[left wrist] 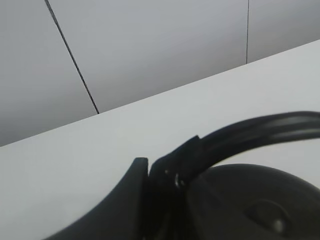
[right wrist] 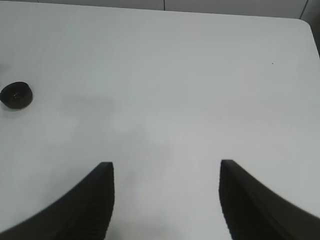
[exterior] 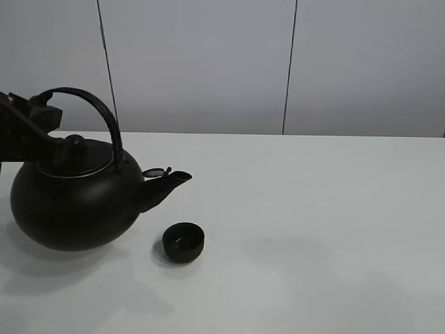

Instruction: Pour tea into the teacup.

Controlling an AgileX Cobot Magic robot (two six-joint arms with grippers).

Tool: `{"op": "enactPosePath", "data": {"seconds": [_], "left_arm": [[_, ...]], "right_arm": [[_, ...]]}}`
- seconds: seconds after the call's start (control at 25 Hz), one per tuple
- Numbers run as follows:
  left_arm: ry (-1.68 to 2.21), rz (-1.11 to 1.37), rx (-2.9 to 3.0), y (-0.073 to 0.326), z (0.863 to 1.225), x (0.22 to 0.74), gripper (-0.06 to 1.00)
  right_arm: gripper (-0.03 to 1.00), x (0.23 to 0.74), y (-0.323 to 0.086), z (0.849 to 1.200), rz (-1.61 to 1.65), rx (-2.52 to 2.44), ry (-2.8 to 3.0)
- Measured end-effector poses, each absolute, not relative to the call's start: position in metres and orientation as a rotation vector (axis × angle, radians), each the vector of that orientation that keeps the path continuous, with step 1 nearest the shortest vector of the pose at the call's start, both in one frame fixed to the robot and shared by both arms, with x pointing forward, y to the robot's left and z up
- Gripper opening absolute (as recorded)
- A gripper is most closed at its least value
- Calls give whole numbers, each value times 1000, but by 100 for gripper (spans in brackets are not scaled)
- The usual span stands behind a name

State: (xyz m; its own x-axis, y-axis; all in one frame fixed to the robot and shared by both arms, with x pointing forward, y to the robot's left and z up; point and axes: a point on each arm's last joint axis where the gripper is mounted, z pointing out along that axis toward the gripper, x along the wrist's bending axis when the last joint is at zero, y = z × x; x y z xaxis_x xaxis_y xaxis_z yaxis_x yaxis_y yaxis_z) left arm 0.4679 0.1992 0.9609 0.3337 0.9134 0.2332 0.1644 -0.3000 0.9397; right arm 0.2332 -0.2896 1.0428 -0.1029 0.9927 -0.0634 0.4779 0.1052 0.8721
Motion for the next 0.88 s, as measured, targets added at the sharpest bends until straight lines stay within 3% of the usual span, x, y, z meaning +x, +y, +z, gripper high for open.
{"op": "enactPosePath", "data": {"seconds": [0.32,0.88], "left_arm": [[1018,1020,1779,197,937,474,12],[983,1100,1786,199,940,476,11]], "right_arm": [[42,233,-290,1043,923,1457,1678],[42,233,-290,1043,923,1457,1678]]}}
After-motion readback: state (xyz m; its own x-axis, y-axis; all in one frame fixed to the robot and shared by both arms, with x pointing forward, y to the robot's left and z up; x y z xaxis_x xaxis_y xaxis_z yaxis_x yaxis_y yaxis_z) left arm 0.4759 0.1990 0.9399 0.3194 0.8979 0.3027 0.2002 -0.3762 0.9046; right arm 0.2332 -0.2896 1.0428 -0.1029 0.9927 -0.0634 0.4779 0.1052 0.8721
